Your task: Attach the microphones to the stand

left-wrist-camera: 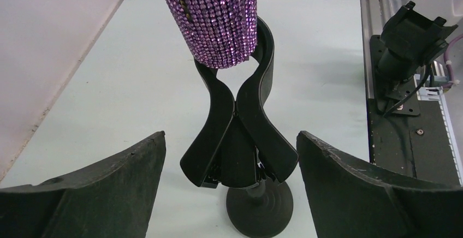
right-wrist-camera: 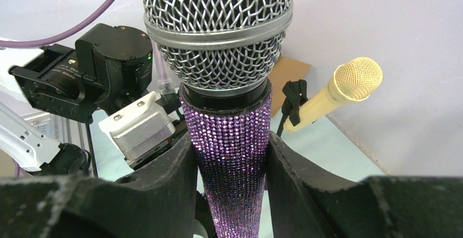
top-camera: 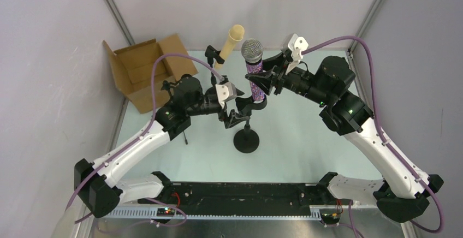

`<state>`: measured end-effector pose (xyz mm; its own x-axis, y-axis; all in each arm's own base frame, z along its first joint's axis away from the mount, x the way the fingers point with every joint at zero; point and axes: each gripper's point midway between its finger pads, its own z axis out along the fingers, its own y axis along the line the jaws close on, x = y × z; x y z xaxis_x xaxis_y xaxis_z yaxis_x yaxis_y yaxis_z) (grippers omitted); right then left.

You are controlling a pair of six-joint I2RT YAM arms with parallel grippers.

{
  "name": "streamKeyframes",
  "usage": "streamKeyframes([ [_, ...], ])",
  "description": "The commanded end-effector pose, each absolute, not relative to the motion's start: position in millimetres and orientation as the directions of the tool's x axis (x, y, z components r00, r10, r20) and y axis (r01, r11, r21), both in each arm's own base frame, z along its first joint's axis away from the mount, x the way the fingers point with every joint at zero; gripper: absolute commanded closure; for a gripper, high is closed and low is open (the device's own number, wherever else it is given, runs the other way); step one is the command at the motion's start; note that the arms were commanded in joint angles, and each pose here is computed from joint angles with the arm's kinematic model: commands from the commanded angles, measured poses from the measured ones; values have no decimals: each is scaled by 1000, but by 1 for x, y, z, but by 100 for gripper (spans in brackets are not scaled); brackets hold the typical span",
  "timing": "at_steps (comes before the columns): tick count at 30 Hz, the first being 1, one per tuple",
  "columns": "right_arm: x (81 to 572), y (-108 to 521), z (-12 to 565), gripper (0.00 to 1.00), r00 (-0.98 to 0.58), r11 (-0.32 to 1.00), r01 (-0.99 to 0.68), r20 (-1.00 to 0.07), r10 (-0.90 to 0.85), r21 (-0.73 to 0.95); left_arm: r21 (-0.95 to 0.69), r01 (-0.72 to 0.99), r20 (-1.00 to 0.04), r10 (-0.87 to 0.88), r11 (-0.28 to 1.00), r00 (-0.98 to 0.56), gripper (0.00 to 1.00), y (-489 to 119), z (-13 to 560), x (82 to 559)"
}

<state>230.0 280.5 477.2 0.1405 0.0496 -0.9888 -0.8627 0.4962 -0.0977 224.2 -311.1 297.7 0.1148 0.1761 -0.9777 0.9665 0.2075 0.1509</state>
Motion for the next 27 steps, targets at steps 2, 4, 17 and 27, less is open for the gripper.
streamKeyframes([
  [2, 221, 273, 503, 100, 209, 504, -854, -973, 102, -131, 222, 955, -971, 131, 199, 198, 8, -312, 324, 221],
  [4, 221, 272, 504, 100, 213, 508, -851, -972, 100, -135, 223, 953, -972, 126, 204, 200, 8, -310, 325, 219],
  [17, 220, 271, 504, 100, 215, 510, -850, -971, 101, -135, 234, 957, -968, 126, 169, 215, 59, -312, 323, 215],
  [27, 229, 267, 464, 100, 180, 558, -819, -983, 28, -134, 226, 949, -970, 140, 219, 198, 100, -305, 317, 217],
])
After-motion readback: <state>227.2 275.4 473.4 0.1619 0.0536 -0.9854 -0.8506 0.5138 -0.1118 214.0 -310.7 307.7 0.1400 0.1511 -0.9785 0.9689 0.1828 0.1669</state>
